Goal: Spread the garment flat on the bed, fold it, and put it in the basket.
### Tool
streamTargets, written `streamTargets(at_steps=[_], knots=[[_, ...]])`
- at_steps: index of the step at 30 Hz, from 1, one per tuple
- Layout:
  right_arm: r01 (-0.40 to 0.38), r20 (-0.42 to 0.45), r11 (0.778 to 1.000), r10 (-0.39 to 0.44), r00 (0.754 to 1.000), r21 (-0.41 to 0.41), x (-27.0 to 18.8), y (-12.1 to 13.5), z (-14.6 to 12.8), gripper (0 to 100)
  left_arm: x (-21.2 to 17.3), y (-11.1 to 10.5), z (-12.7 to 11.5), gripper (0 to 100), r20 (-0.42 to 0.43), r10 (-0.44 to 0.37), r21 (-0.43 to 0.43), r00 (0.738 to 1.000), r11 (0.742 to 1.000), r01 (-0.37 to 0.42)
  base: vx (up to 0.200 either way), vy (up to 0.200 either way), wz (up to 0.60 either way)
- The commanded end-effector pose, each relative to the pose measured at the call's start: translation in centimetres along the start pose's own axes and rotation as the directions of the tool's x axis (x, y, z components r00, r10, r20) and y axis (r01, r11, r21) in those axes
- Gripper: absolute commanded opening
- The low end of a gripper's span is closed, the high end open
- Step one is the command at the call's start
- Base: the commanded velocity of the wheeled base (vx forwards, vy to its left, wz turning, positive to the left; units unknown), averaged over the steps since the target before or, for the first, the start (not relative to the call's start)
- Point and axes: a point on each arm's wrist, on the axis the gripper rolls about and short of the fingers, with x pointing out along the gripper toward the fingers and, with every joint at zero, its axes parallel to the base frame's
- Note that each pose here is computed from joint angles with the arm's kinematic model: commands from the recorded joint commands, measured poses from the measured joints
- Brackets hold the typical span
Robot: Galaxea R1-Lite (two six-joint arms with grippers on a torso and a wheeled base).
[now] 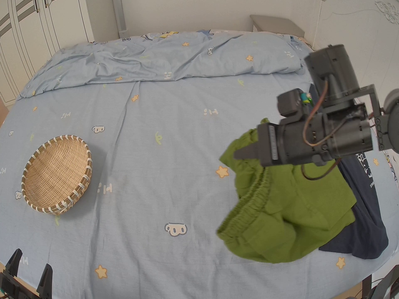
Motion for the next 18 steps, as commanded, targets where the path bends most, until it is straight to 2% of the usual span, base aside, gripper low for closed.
streamTargets(at_steps=[1,8,9,18], knots=[[-0.085,-0.067,0.994,0.08,0.995,-0.07,7.7,5.6,-0.4,0,0.0,0.0,-0.5,100,-0.006,0.001,-0.001,1.0,1.0,-0.001,0.0,0.0,0.0],[-0.096,-0.098,0.992,0.088,0.991,-0.078,10.7,6.5,-1.2,0,0.0,0.0,-0.5,100,-0.006,0.001,-0.001,1.0,1.0,-0.001,0.0,0.0,0.0],[-0.093,-0.101,0.993,0.085,0.991,-0.075,11.2,6.4,-1.3,100,0.0,0.0,-0.5,100,-0.006,0.001,-0.001,1.0,1.0,-0.001,0.0,0.0,0.0],[-0.087,-0.142,0.993,0.074,0.987,-0.084,13.8,6.5,-2.7,100,0.0,0.0,-0.5,100,-0.006,0.001,-0.001,1.0,1.0,-0.001,0.0,0.0,0.0]])
